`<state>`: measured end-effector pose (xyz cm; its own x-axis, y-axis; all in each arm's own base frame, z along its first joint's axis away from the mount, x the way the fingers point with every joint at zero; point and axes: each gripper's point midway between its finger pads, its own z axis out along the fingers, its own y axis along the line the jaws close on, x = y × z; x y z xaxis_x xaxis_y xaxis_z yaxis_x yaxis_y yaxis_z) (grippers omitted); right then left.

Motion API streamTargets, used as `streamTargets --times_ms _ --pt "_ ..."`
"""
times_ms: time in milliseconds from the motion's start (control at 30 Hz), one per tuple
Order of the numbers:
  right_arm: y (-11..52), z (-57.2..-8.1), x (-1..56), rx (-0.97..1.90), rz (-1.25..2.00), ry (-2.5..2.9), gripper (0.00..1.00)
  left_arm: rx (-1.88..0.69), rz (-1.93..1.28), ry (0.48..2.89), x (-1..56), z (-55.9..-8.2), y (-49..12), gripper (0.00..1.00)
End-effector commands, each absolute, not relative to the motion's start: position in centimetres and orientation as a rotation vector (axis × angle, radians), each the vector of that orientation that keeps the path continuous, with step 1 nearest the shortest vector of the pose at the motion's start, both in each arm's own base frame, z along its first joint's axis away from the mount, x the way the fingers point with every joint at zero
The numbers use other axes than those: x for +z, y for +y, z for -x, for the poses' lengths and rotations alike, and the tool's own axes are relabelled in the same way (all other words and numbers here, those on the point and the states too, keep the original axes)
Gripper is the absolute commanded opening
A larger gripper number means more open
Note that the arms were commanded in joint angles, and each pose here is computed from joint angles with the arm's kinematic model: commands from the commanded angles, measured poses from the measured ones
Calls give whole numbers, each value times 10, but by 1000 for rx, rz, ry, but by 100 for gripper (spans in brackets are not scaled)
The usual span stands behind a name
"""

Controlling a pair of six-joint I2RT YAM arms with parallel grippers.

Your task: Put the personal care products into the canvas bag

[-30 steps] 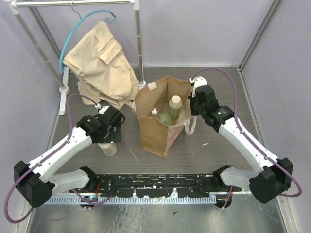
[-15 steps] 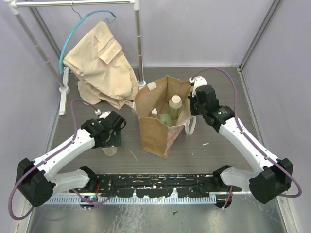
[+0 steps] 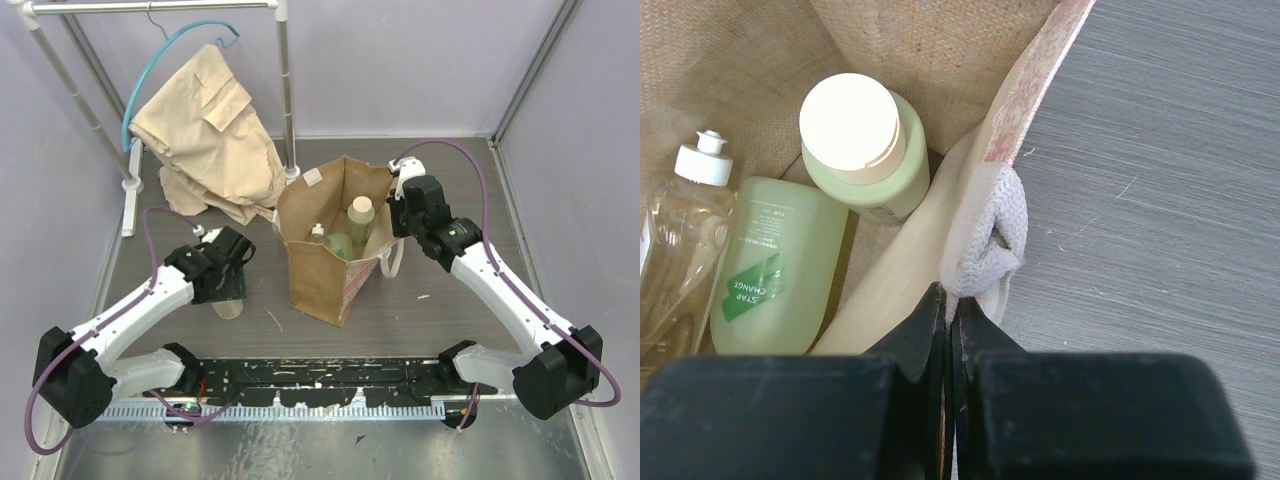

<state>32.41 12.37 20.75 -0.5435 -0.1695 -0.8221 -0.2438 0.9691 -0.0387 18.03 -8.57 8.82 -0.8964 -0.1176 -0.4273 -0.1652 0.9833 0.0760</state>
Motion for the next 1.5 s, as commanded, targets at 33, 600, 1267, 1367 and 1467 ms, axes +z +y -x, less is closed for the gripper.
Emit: streamTargets --times_ms 33,600,1267,1367,1467 --pt "127 -326 211 122 302 2133 1 53 185 2694 82 -185 -100 70" --pt "126 -326 208 114 303 2143 1 -70 181 2608 121 -188 -106 0" --pt "136 -327 192 143 319 2234 1 -524 -122 2271 329 -194 -153 0" --pt "139 -327 196 168 304 2235 0 -525 -162 2221 354 -201 -156 0" --pt "145 -327 202 201 305 2235 1 -549 -194 2169 375 -212 -167 0"
